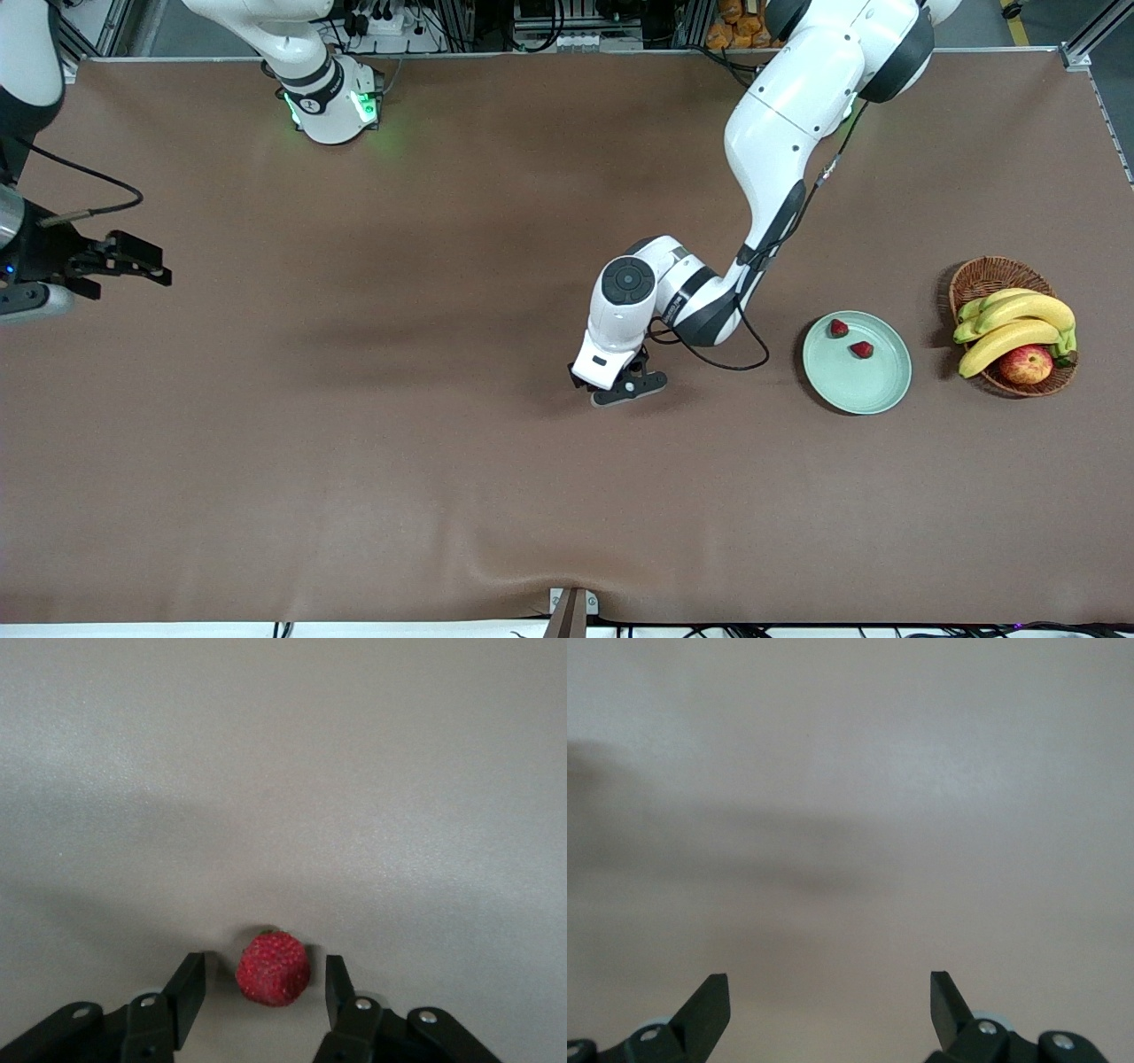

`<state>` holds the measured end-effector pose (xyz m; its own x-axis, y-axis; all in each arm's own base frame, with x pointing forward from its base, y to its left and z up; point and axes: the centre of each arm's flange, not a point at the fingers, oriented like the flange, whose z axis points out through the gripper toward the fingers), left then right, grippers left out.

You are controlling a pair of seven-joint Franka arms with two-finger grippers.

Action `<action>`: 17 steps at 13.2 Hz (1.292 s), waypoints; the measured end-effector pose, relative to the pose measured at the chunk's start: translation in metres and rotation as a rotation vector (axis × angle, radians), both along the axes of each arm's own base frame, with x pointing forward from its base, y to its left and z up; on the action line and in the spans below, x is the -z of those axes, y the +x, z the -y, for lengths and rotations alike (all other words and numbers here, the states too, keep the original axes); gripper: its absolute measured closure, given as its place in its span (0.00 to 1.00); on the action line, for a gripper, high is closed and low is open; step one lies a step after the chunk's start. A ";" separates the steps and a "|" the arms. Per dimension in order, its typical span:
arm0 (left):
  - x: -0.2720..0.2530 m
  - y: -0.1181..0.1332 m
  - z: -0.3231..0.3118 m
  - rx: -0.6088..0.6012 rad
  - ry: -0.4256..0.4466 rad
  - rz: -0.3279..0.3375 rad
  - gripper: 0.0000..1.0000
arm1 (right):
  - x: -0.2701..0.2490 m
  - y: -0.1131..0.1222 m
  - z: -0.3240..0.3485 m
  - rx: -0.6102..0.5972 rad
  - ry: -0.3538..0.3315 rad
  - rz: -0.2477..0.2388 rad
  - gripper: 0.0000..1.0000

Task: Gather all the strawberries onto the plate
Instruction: 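Carry the strawberry to the plate and open the left gripper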

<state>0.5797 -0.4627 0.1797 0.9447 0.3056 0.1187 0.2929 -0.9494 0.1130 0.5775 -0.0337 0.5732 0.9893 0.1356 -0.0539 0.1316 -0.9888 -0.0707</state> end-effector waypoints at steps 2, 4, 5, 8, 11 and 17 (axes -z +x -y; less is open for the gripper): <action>0.000 0.000 0.000 0.000 0.000 0.000 0.58 | -0.011 -0.012 0.004 0.049 -0.001 -0.026 0.00; -0.001 0.001 0.000 -0.001 -0.001 0.002 0.68 | -0.022 -0.024 0.003 0.092 -0.009 -0.043 0.00; -0.002 0.002 0.000 -0.002 -0.003 0.005 0.68 | -0.029 -0.029 0.003 0.106 -0.017 -0.045 0.00; -0.015 0.013 -0.002 -0.014 -0.018 0.028 0.68 | -0.044 -0.039 0.005 0.119 -0.037 -0.026 0.00; -0.065 0.046 -0.035 -0.052 -0.015 0.076 0.68 | -0.050 -0.045 0.006 0.123 -0.042 -0.029 0.00; -0.163 0.067 -0.160 0.081 0.203 -0.036 0.68 | -0.050 -0.050 0.015 0.142 -0.045 -0.055 0.00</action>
